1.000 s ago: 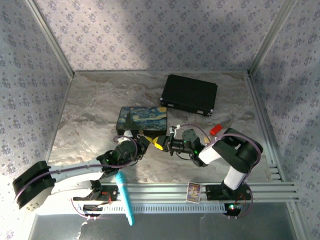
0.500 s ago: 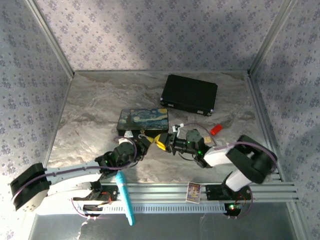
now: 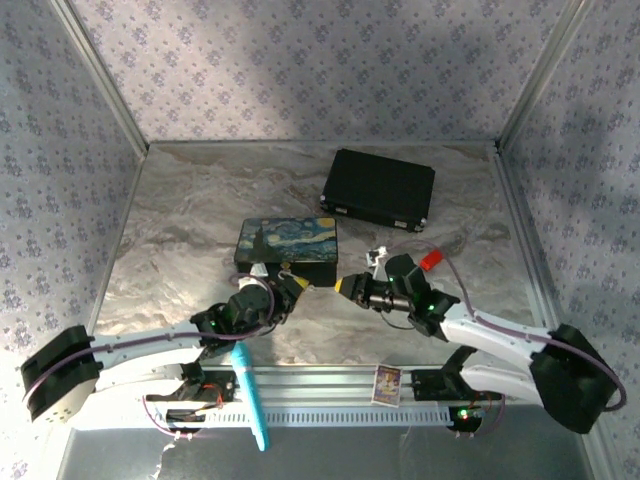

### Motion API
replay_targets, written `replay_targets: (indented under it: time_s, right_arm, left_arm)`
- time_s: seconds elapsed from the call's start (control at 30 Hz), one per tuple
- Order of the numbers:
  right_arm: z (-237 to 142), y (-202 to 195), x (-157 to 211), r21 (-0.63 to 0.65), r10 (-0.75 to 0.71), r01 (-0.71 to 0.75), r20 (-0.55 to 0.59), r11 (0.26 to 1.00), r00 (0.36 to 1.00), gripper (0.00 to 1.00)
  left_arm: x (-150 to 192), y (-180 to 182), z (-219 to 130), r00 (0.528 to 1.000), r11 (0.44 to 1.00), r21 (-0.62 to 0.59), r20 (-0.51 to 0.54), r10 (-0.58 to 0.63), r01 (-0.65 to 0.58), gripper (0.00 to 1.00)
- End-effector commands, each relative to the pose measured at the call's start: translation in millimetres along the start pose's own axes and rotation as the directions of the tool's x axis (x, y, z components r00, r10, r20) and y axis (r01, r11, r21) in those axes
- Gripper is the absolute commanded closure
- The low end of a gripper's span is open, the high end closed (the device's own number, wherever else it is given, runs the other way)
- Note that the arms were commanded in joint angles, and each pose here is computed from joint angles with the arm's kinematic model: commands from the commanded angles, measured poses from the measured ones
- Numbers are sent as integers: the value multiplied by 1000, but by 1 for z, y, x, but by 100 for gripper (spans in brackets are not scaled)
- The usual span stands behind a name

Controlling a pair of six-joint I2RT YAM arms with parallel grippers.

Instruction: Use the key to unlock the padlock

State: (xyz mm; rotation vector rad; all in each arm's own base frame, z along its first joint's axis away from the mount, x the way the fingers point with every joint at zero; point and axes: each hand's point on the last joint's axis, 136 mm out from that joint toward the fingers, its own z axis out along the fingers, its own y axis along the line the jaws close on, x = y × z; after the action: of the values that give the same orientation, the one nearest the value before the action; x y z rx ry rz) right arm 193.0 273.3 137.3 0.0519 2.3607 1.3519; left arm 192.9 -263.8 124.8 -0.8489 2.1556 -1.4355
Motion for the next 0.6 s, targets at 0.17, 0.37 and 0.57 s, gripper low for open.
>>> replay_targets:
  time_s: [0.17, 0.37, 0.57]
  right_arm:
    - [-35, 8, -12, 257, -650, 654, -110, 712, 752, 1]
    - [-8, 20, 13, 125, -831, 850, -175, 512, 527, 37]
    - [16, 16, 24, 131, -914, 937, -214, 323, 345, 42]
  left_arm:
    - [11, -10, 8, 999, 1000, -7, -52, 0, 0, 100]
    - [18, -12, 10, 997, 1000, -8, -78, 17, -17, 100]
    - [26, -7, 12, 993, 999, -30, -119, 26, -30, 100]
